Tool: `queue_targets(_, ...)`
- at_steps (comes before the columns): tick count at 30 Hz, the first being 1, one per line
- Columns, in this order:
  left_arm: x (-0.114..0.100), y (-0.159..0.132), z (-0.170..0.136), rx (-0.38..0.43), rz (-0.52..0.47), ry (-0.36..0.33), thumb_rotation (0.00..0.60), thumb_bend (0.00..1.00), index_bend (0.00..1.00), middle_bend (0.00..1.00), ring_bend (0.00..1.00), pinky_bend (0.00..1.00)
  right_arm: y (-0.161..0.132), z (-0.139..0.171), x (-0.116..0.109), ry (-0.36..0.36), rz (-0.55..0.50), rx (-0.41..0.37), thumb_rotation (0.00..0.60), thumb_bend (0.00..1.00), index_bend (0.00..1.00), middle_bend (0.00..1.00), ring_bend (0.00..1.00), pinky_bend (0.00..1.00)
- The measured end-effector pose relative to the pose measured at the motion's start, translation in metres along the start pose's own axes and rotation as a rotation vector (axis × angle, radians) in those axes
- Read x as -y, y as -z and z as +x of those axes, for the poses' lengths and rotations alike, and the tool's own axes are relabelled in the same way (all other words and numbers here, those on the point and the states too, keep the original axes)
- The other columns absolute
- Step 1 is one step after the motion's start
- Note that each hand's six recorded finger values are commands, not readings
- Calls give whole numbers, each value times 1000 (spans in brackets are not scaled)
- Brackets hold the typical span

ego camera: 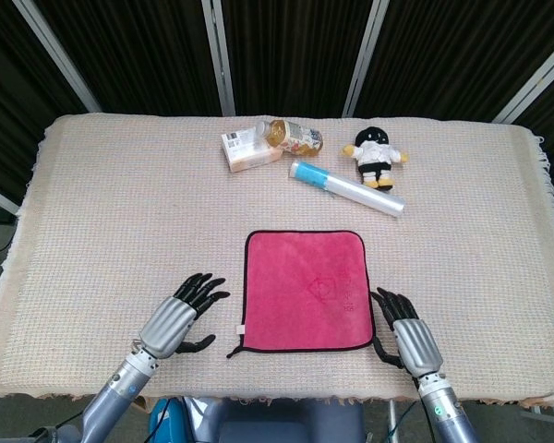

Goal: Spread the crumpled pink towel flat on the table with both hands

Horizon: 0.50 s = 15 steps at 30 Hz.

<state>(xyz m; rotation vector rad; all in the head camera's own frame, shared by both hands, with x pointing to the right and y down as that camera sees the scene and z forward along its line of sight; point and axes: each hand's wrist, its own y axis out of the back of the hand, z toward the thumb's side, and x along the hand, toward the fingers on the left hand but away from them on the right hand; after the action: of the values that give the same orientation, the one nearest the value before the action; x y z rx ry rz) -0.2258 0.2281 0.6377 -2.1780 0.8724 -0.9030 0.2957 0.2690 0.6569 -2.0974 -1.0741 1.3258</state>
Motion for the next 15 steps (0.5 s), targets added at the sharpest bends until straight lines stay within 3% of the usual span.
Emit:
queue_targets(7, -40, 32, -26, -78, 55, -113, 600, 303, 150, 49, 0, 0, 18, -9, -52, 135, 33, 36, 600, 468, 0, 0, 0, 0)
queue_targets(15, -81, 74, -74, -244, 198, -179, 600, 198, 125, 16, 0, 0, 31, -8, -68, 146, 138, 27, 600, 432, 0, 0, 0, 0)
